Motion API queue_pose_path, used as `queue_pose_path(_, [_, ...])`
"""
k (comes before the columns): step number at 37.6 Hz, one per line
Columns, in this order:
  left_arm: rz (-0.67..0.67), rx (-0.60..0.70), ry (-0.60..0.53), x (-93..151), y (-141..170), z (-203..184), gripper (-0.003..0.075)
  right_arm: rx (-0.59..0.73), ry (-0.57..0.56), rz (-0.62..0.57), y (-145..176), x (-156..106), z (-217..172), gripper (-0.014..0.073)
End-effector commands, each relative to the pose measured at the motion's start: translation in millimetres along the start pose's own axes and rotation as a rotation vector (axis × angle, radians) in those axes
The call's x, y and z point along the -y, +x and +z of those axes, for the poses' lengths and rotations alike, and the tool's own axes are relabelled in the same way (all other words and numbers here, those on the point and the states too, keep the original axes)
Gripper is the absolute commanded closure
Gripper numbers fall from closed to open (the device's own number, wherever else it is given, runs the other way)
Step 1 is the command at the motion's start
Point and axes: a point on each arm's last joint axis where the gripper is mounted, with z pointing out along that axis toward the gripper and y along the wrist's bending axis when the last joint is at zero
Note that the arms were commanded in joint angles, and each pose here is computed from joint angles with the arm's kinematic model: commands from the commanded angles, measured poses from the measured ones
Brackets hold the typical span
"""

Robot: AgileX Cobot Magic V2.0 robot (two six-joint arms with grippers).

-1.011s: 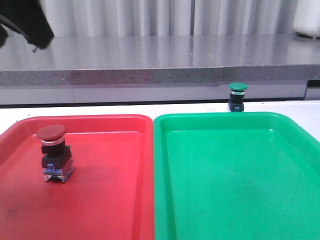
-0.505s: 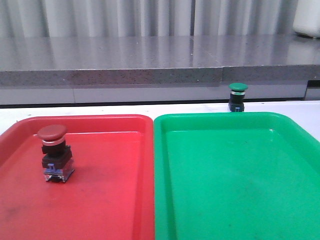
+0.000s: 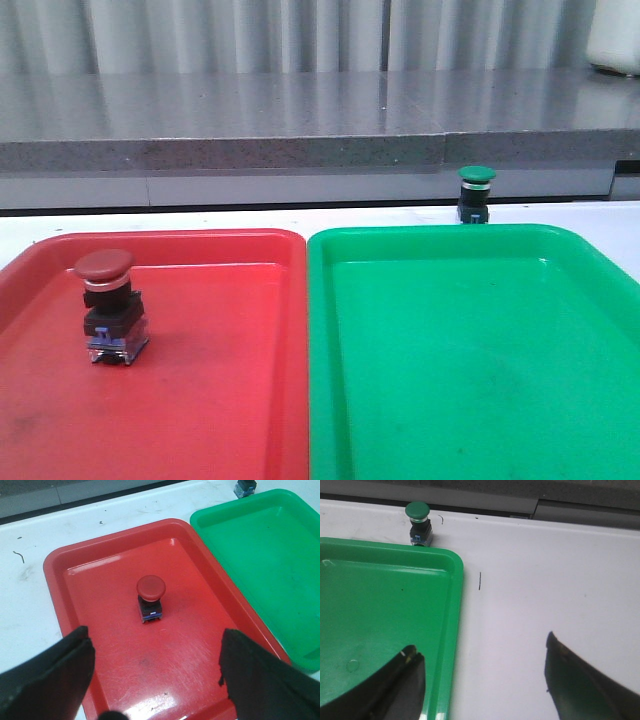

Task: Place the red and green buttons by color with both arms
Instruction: 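Open the left gripper and raise it away from the button, then move the right gripper over the green-capped button and lower it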

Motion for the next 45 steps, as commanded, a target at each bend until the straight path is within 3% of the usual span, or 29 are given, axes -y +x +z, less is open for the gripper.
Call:
queue_pose_path(1, [-0.004,0.084,0.018,2,-12,-5,0.0205,0.109,0.012,-0.041,-18,1,-2,0.0060])
queue_pose_path(8, [-0.004,0.084,0.018,2,-12,-5,0.0205,0.069,-0.010,-0.065,-31,-3,9,-0.0071])
queue_pose_path(13, [-0.004,0.084,0.018,2,-12,-5,0.0205,0.033,-0.054,-0.093,-54,-12,25,-0.0067])
queue_pose_path(25, [-0.004,0.084,0.018,2,-12,-5,0.0205,-0.123,-0.145,-0.168,-119,-60,145,-0.0067])
queue_pose_path(35, [-0.004,0.084,0.018,2,-12,-5,0.0205,-0.226,-0.106,0.006,-135,-70,238,-0.0067])
queue_pose_path(45, [-0.004,0.084,0.018,2,-12,-5,0.0205,-0.249,-0.101,0.041,-133,-80,297,-0.0067])
